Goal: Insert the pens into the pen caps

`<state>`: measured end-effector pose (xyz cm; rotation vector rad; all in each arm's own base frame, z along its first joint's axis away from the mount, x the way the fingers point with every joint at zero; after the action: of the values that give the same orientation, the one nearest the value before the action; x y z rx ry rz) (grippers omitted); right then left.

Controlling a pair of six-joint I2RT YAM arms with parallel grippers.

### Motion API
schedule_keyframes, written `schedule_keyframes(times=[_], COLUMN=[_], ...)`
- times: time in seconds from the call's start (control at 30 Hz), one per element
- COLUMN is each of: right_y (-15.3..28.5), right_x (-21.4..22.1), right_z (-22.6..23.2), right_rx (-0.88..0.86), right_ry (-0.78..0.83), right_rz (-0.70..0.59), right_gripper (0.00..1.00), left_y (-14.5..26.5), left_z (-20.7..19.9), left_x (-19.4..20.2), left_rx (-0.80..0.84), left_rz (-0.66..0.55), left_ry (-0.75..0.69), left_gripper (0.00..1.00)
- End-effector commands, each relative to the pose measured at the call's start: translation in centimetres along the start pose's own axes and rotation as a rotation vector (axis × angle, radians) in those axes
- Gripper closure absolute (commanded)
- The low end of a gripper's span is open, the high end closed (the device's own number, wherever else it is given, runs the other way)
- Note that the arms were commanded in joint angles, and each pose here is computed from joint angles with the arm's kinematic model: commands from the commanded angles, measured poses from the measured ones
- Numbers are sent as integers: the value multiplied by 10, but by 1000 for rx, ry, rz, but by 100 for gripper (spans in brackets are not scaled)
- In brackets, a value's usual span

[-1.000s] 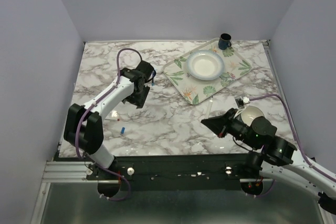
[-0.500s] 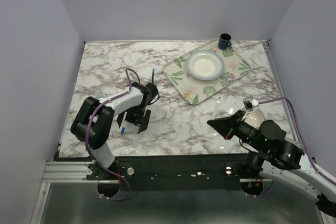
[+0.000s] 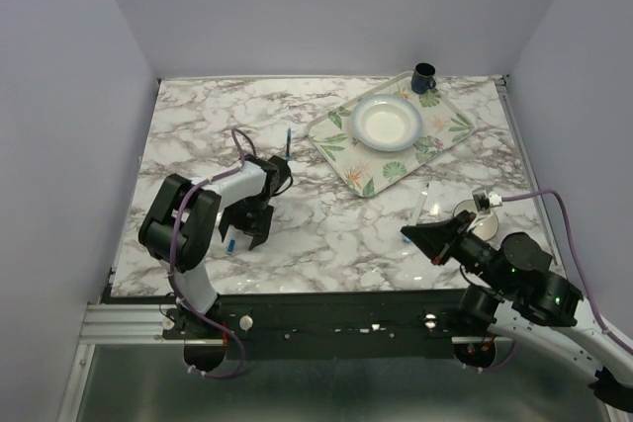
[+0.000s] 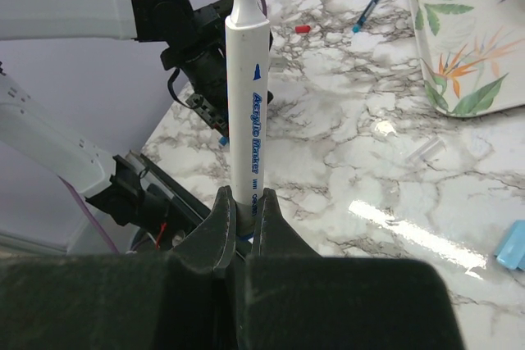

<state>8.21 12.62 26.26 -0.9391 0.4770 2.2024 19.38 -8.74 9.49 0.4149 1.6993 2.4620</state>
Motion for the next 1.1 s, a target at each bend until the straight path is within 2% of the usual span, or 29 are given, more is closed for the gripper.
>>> schedule_keyframes(times=[0.0,0.13,0.47,0.63,0.8,1.07], right_y=[7,9,11,13,13,14], right_x=[-8,-9,-9,-9,-9,-11], right_z=[-2,-3,-6,-8,-9,-6], right_rx=[27,30,47,52,59,49], right_ry=[10,10,15,16,14,8], right_rz=[-35,-41,-48,-52,-55,-57], right_gripper=[99,99,99,99,99,99], left_y=[-6,-9,-19,-23,-25,-31], left_z=[0,4,10,7,3,-11], left_x=[-4,-5,-7,-8,-9,-17], left_rx=[80,97,120,150,178,281], left_rz=[4,21,58,78,83,72], left_ry=[-16,-8,23,13,7,15], left_gripper=[23,31,34,39,55,58])
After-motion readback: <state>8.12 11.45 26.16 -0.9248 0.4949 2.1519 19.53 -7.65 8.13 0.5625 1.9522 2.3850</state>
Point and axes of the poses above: each gripper's point midway between its finger pads, its own y axis back along the fingers, its own z axis along the line the jaws close on, x = y × z, the point moved 7 cm from there along y, back along the fingers, and after that the axes turned 8 degrees about -y, right-handed, at the moved point
